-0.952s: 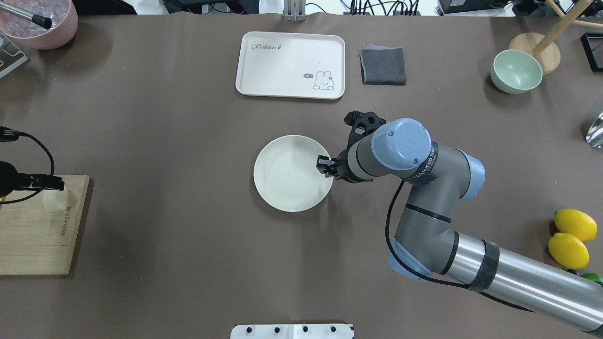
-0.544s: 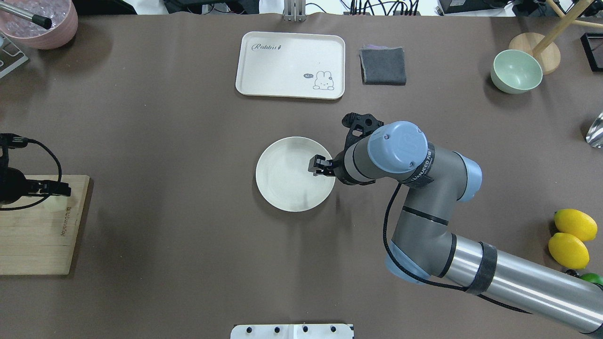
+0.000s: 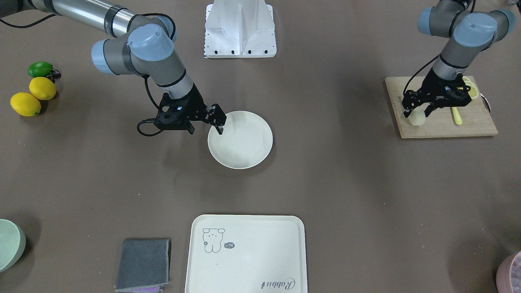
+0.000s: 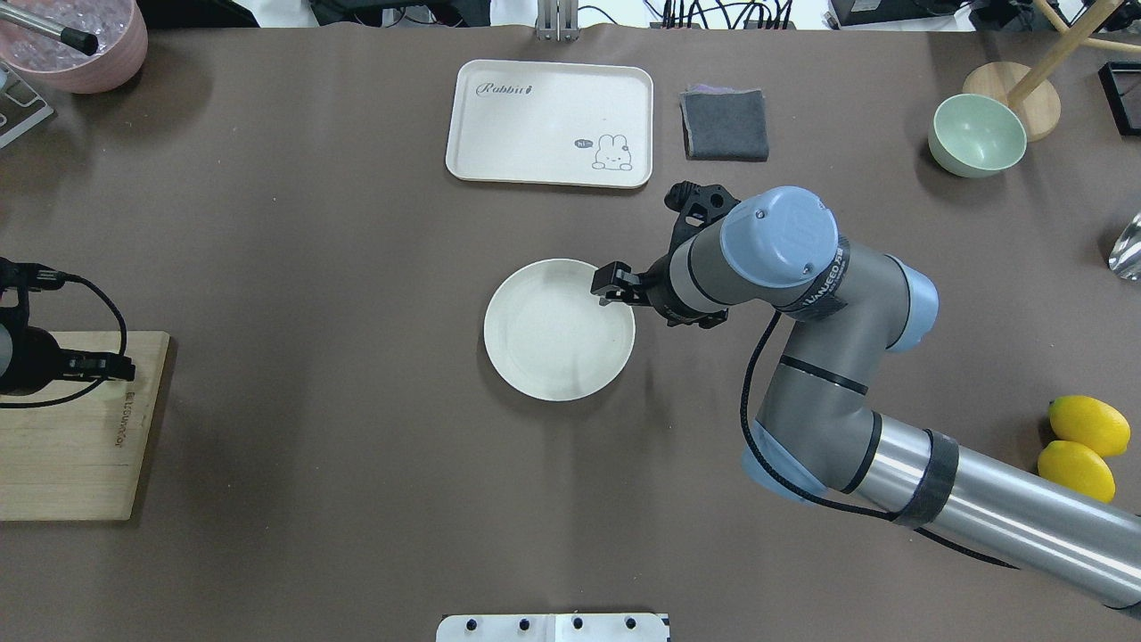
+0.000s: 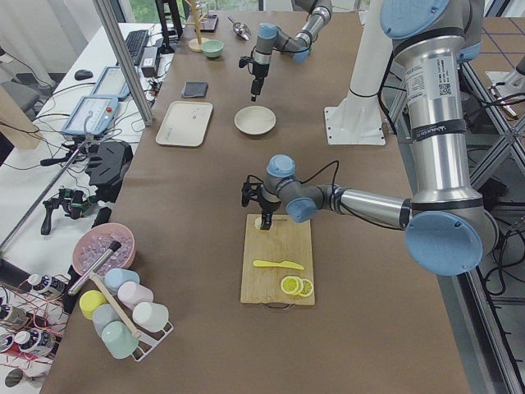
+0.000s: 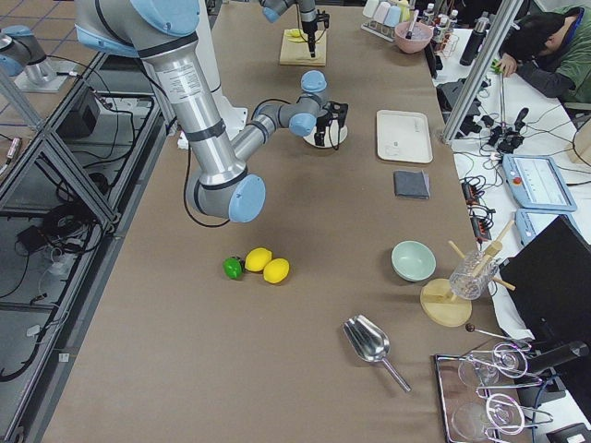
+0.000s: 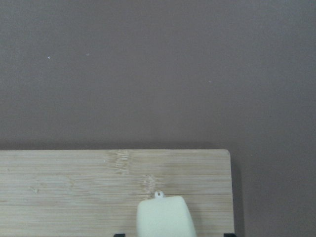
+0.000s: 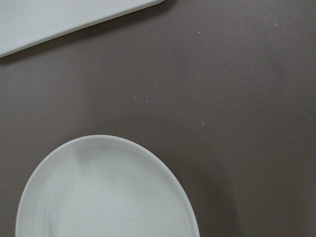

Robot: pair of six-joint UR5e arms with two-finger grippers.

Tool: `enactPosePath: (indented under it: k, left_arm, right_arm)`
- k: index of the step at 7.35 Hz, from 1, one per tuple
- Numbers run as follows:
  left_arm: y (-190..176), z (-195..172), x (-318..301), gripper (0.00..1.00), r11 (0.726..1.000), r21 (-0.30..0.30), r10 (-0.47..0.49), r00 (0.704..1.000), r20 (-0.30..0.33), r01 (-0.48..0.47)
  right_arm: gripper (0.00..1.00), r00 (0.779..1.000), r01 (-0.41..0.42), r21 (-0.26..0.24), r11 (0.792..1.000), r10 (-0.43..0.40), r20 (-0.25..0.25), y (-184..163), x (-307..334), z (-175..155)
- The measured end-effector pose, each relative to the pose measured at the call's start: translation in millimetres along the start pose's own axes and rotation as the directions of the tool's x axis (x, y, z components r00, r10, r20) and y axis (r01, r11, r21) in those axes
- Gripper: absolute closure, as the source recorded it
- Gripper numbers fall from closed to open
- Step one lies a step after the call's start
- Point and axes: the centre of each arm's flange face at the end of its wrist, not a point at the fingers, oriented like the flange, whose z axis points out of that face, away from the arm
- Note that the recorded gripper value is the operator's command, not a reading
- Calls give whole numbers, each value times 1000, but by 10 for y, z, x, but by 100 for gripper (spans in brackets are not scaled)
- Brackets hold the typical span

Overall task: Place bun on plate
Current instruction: 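Withdraw the right arm to rest while the left gripper lifts the bun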

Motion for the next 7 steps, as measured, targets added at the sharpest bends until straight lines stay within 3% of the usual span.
enactPosePath:
  k: [4,7]
  left_arm:
    - [-30,-27,-17,81,1000,11,7,1000,-5,-7]
    - [-223,-251,34,79,999,53,-9,1000,-26,10]
  right_arm:
    - [0,997,-54,-9,999,53,-51,-338,37,-517]
    - [0,990,-74,-21,997,70,-126,-792,326,-1006]
